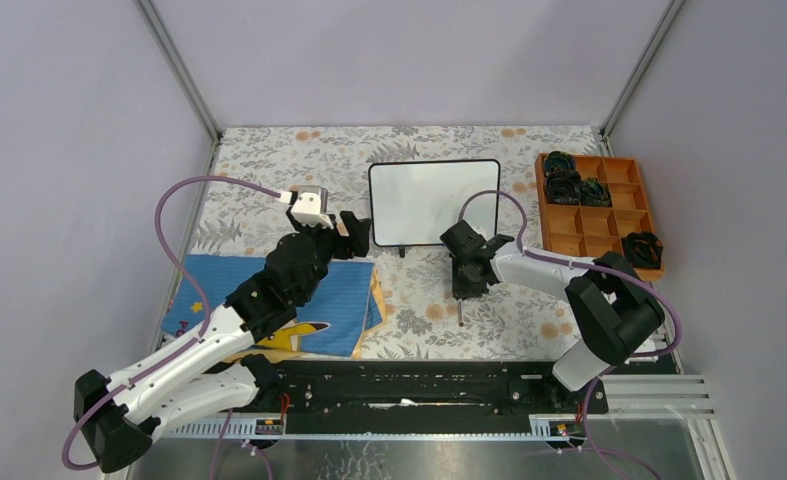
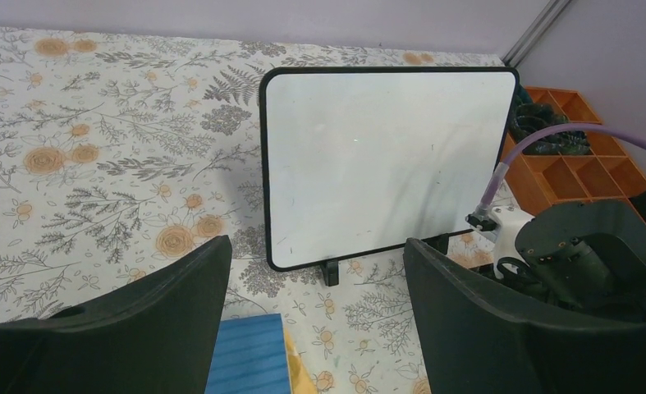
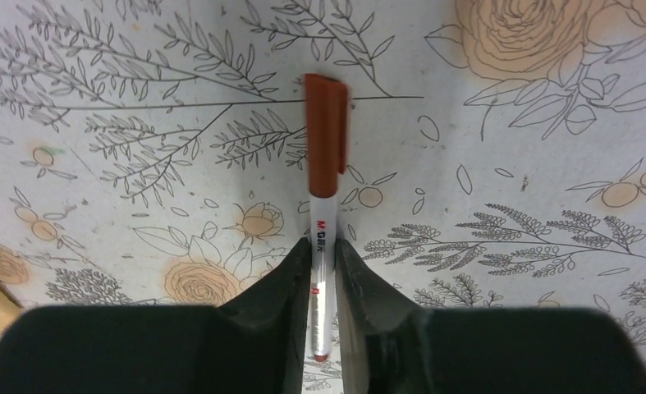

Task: Write a sentence on the whiteboard
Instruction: Open the whiteboard marker at the center of the board.

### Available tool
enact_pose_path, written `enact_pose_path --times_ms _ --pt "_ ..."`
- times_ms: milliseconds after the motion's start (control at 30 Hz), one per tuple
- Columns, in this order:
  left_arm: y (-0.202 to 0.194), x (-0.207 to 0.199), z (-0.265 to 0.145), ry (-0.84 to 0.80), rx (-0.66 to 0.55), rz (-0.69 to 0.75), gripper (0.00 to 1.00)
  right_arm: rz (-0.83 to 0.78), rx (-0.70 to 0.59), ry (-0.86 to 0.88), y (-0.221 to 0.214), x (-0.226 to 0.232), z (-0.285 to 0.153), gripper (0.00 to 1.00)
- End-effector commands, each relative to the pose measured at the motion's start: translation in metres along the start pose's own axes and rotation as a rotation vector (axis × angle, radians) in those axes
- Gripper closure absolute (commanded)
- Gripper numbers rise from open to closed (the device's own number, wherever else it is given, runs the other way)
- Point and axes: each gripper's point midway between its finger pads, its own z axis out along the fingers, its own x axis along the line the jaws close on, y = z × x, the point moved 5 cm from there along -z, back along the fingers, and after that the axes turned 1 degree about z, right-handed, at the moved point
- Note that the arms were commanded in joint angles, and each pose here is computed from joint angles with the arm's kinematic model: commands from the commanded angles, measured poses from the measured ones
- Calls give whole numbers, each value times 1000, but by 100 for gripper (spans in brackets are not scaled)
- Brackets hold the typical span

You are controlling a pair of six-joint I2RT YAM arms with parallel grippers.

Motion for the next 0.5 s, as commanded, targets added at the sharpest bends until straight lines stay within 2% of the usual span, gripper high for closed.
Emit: enact_pose_path --times_ms 0,167,333,467 --pt "14 -5 -2 -10 -27 -9 17 -115 29 6 -9 -2 -5 79" --pt "13 -5 -1 -11 -24 -6 17 -203 11 -16 -11 -2 -15 78" --pt "13 -6 -1 -14 -19 -4 17 -205 29 -26 -15 -4 -18 62" --pt "12 -6 0 -13 -17 -1 17 -187 49 -27 -21 -6 -16 56"
